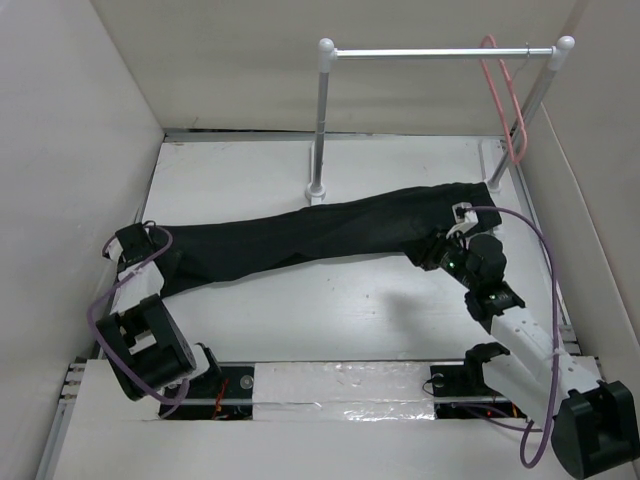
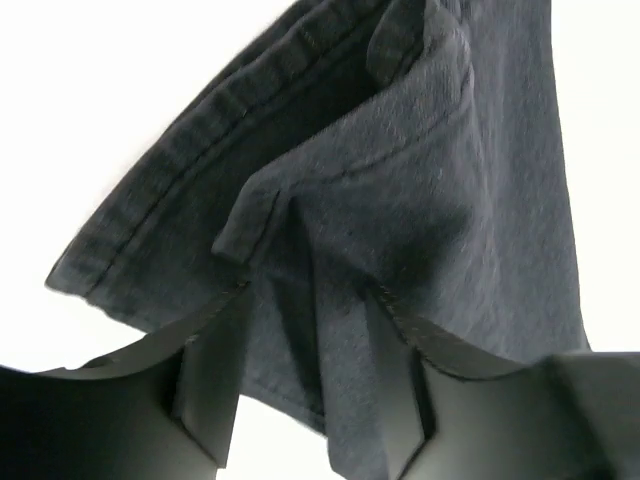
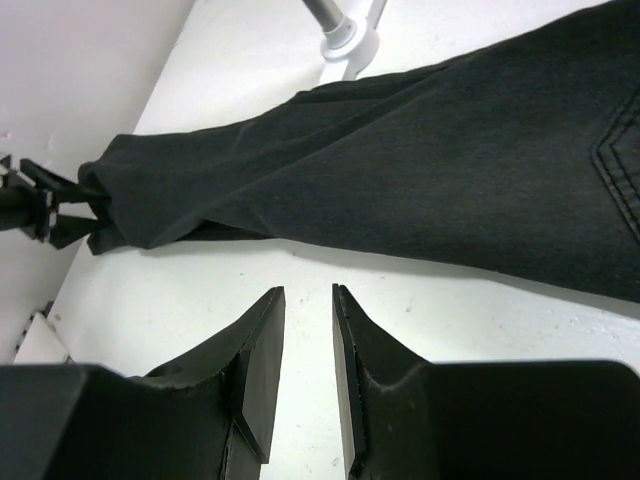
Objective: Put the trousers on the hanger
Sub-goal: Fold the trousers at the center of the board.
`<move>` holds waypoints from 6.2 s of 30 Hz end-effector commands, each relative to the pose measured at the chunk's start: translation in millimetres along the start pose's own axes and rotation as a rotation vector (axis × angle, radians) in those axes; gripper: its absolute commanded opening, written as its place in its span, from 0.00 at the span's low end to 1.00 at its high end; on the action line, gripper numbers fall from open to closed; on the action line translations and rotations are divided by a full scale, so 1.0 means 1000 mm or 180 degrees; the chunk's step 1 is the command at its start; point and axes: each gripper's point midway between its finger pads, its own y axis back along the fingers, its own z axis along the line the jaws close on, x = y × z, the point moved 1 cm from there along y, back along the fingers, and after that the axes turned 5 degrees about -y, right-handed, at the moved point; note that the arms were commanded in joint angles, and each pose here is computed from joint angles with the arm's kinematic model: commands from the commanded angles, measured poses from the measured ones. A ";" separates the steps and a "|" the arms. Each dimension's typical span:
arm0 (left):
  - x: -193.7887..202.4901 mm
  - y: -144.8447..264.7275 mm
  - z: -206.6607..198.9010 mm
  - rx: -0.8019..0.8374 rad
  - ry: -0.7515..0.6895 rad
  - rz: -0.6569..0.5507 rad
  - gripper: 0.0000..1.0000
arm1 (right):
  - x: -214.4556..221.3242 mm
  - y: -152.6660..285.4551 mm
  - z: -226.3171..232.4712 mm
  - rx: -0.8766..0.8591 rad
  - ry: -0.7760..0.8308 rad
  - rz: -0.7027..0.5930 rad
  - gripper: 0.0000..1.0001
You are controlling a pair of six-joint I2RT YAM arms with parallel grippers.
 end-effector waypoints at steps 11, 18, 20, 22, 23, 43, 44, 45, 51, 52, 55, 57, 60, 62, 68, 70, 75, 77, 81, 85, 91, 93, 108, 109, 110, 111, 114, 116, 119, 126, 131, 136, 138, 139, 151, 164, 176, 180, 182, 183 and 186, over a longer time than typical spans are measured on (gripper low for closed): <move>-0.057 0.020 -0.051 0.0208 -0.0111 -0.0535 0.00 | -0.005 -0.012 0.045 -0.0439 0.0307 -0.0057 0.33; -0.081 0.064 -0.049 0.0070 -0.0379 -0.0759 0.00 | -0.006 -0.016 0.037 -0.0271 0.0307 -0.0086 0.33; -0.082 0.076 -0.044 0.0018 -0.0476 -0.0789 0.00 | -0.007 -0.016 0.034 -0.0236 0.0298 -0.0089 0.34; -0.085 0.082 -0.038 -0.0092 -0.0504 -0.0851 0.00 | -0.008 -0.016 0.033 -0.0219 0.0295 -0.0090 0.38; -0.085 0.084 -0.034 -0.0140 -0.0512 -0.0860 0.15 | -0.007 -0.016 0.032 -0.0204 0.0290 -0.0078 0.40; 0.056 0.136 -0.206 0.1452 -0.1121 -0.0712 0.38 | -0.040 0.012 -0.112 0.1339 -0.0550 -0.0700 1.00; 0.096 0.137 -0.224 0.1550 -0.1395 -0.0576 0.38 | -0.040 0.015 -0.121 0.1414 -0.0670 -0.0751 1.00; 0.104 0.146 -0.242 0.1630 -0.1435 -0.0624 0.37 | -0.046 0.021 -0.133 0.1511 -0.0755 -0.0859 1.00; 0.189 0.123 -0.289 0.1638 -0.2008 -0.0466 0.43 | -0.053 0.021 -0.189 0.1999 -0.1111 -0.0847 1.00; 0.195 0.117 -0.290 0.1626 -0.2073 -0.0448 0.43 | -0.053 0.017 -0.194 0.2015 -0.1138 -0.0855 0.98; 0.208 0.097 -0.289 0.1584 -0.2130 -0.0426 0.45 | -0.045 0.006 -0.220 0.2103 -0.1310 -0.0720 0.94; 0.218 0.084 -0.283 0.1566 -0.2205 -0.0365 0.45 | -0.045 0.006 -0.233 0.2146 -0.1431 -0.0700 0.80; 0.233 0.063 -0.265 0.1464 -0.2250 -0.0257 0.44 | -0.060 0.002 -0.230 0.2078 -0.1431 -0.0824 0.70; 0.239 0.055 -0.256 0.1453 -0.2221 -0.0231 0.43 | -0.065 -0.001 -0.232 0.2100 -0.1446 -0.0848 0.62; 0.228 0.036 -0.223 0.1231 -0.2184 -0.0302 0.42 | -0.064 -0.011 -0.236 0.2012 -0.1438 -0.0755 0.02; 0.223 0.031 -0.211 0.1158 -0.2169 -0.0314 0.41 | -0.059 -0.007 -0.235 0.2048 -0.1445 -0.0715 0.00; 0.205 0.038 -0.198 0.1157 -0.2075 -0.0458 0.40 | -0.023 0.021 -0.215 0.2059 -0.1349 -0.0603 0.00; 0.198 0.046 -0.197 0.1195 -0.2060 -0.0517 0.41 | -0.005 0.046 -0.210 0.2168 -0.1337 -0.0558 0.00; 0.193 0.065 -0.198 0.1234 -0.2119 -0.0754 0.41 | -0.003 0.090 -0.193 0.2235 -0.1180 -0.0687 0.00; 0.201 0.082 -0.202 0.1311 -0.2226 -0.0818 0.41 | -0.013 0.121 -0.161 0.2313 -0.0887 -0.0857 0.43; 0.221 0.113 -0.204 0.1556 -0.2312 -0.0868 0.41 | -0.008 0.119 -0.189 0.2644 -0.1168 -0.0747 1.00; 0.225 0.123 -0.206 0.1647 -0.2319 -0.0888 0.41 | -0.011 0.125 -0.200 0.2742 -0.1296 -0.0908 1.00; 0.268 0.151 -0.212 0.2160 -0.2426 -0.0630 0.00 | -0.032 0.105 -0.255 0.2567 -0.1844 -0.1181 0.82; 0.268 0.149 -0.208 0.2145 -0.2420 -0.0625 0.00 | -0.040 0.105 -0.254 0.2517 -0.1750 -0.1282 0.63; 0.266 0.150 -0.207 0.2155 -0.2403 -0.0636 0.00 | -0.042 0.106 -0.253 0.2497 -0.1706 -0.1330 0.46; 0.265 0.150 -0.207 0.2168 -0.2377 -0.0646 0.00 | -0.048 0.108 -0.247 0.2457 -0.1588 -0.1392 0.29; 0.262 0.151 -0.204 0.2180 -0.2354 -0.0661 0.00 | -0.056 0.095 -0.221 0.2282 -0.1132 -0.1216 0.00; 0.259 0.155 -0.206 0.2205 -0.2329 -0.0672 0.00 | -0.063 0.079 -0.184 0.1990 -0.0751 -0.1042 0.00; 0.252 0.152 -0.208 0.2173 -0.2287 -0.0709 0.00 | -0.063 0.072 -0.140 0.1711 -0.0311 -0.0846 0.00; 0.265 0.126 -0.196 0.1966 -0.2382 -0.0619 0.00 | -0.076 0.068 -0.040 0.1072 0.0269 -0.0688 0.00; 0.279 0.110 -0.186 0.1877 -0.2433 -0.0491 0.00 | -0.109 0.067 0.019 0.0672 0.0512 -0.0732 0.00; 0.316 0.124 -0.194 0.2193 -0.2459 -0.0224 0.00 | -0.145 0.073 0.061 0.0445 0.0705 -0.0919 0.00; 0.339 0.126 -0.192 0.2235 -0.2509 -0.0097 0.00 | -0.156 0.075 0.066 0.0475 0.0735 -0.1021 0.00; 0.351 0.133 -0.195 0.2302 -0.2522 -0.0040 0.00 | -0.160 0.075 0.068 0.0484 0.0746 -0.1037 0.00; 0.520 0.178 -0.219 0.2927 -0.2864 0.0763 0.00 | -0.222 0.105 0.141 0.0127 0.0984 -0.1353 0.00; 0.365 0.242 -0.261 0.3193 -0.2430 0.0114 0.25 | -0.201 0.035 0.205 -0.0769 0.0806 -0.0947 0.00; 0.066 0.296 -0.182 0.3021 -0.0853 -0.1149 0.39 | -0.157 -0.066 0.304 -0.1214 0.0777 -0.0631 0.00; 0.029 0.313 -0.151 0.2868 -0.0678 -0.1371 0.39 | -0.074 -0.117 0.342 -0.1369 0.0850 -0.0151 0.00; 0.012 0.322 -0.139 0.2850 -0.0514 -0.1491 0.39 | -0.013 -0.156 0.338 -0.1387 0.0854 0.0185 0.01; 0.010 0.320 -0.133 0.2799 -0.0488 -0.1499 0.39 | 0.015 -0.167 0.337 -0.1396 0.0844 0.0345 0.07; 0.005 0.316 -0.119 0.2762 -0.0358 -0.1539 0.39 | 0.106 -0.193 0.326 -0.1341 0.0876 0.0962 0.56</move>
